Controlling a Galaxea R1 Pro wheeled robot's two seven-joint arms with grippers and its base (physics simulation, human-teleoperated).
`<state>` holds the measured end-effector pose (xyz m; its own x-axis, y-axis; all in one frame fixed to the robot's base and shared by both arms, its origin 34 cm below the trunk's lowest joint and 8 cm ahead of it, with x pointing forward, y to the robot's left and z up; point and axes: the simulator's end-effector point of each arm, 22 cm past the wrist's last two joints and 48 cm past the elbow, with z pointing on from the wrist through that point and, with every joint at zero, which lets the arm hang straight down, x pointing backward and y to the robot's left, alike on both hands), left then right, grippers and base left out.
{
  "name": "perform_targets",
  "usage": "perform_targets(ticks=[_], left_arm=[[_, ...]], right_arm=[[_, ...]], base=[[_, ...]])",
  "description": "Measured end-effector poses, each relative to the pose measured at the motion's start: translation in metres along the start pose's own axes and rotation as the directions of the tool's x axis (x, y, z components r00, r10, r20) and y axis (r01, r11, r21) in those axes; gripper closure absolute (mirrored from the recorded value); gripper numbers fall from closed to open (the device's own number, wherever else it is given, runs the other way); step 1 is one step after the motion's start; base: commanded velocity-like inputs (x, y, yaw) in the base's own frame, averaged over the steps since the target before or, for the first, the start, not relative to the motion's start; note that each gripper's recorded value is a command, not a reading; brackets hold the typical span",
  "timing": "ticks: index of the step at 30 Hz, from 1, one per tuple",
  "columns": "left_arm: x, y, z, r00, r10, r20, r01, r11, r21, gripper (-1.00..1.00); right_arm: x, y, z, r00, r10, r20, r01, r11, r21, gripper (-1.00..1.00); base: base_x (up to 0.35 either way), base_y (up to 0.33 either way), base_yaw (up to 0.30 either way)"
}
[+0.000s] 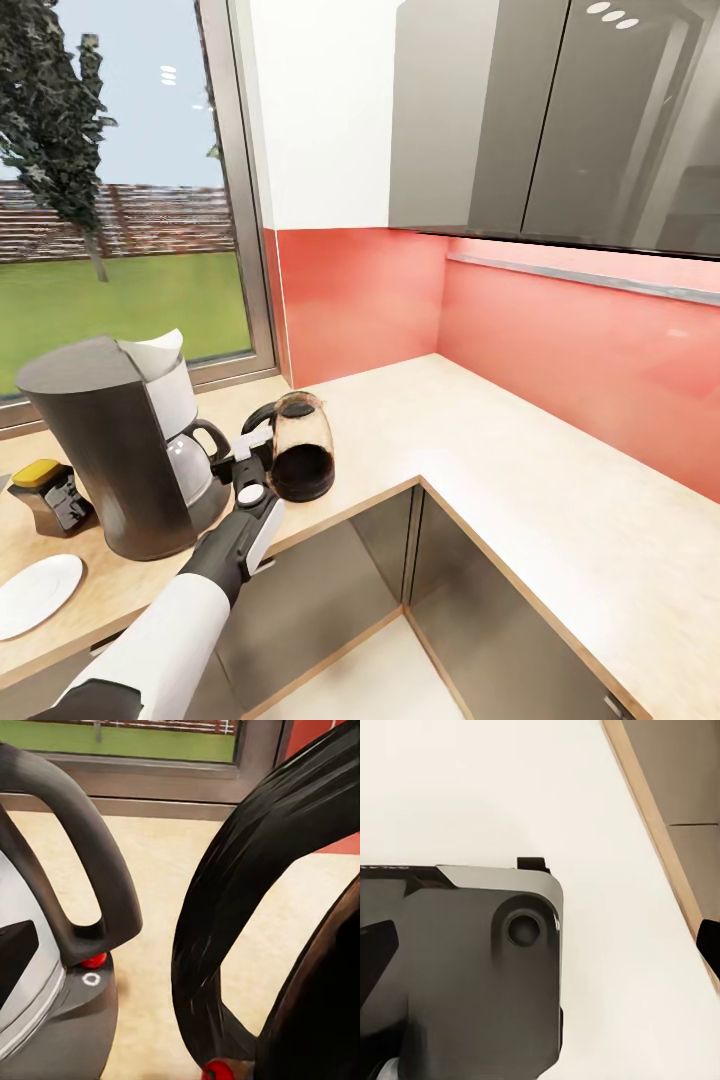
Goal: Set up a coffee station on the kitchen countertop: keep the coffee maker on the countertop, move the bottle of coffee from the kitchen shelf to the counter next to the coffee maker, place a paper coffee filter on top of the coffee maker, put the saucer next to the coffee maker with the coffee cup on the saucer, and place the electric kettle next to the coffee maker.
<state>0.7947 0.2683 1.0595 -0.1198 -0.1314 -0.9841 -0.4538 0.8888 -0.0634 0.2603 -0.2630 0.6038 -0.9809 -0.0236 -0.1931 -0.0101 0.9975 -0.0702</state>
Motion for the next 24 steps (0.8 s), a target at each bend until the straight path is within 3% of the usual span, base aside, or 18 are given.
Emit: perform_targets(ticks=[10, 16, 24], left_arm=[[-0.0014, -0.0009, -0.0003, 1.000, 0.000, 0.006, 0.000, 1.000, 0.002, -1.00], [-0.0007, -0.0001, 0.0004, 1.000, 0.001, 0.004, -0.001, 1.000, 0.000, -1.00], [-0.0008, -0.0001, -0.0002, 1.000, 0.001, 0.004, -0.001, 1.000, 0.000, -1.00]], right_arm=[[0.0003, 0.0000, 0.0000, 1.000, 0.000, -0.001, 0.000, 1.000, 0.000, -1.00], [-0.0002, 0.0000, 0.0002, 1.000, 0.000, -0.001, 0.000, 1.000, 0.000, -1.00], [0.0004, 0.0000, 0.0000, 1.000, 0.000, -0.001, 0.000, 1.000, 0.000, -1.00]], base=[[-0.001, 0.000, 0.000], [-0.222, 0.000, 0.000], [-0.048, 0.000, 0.000]])
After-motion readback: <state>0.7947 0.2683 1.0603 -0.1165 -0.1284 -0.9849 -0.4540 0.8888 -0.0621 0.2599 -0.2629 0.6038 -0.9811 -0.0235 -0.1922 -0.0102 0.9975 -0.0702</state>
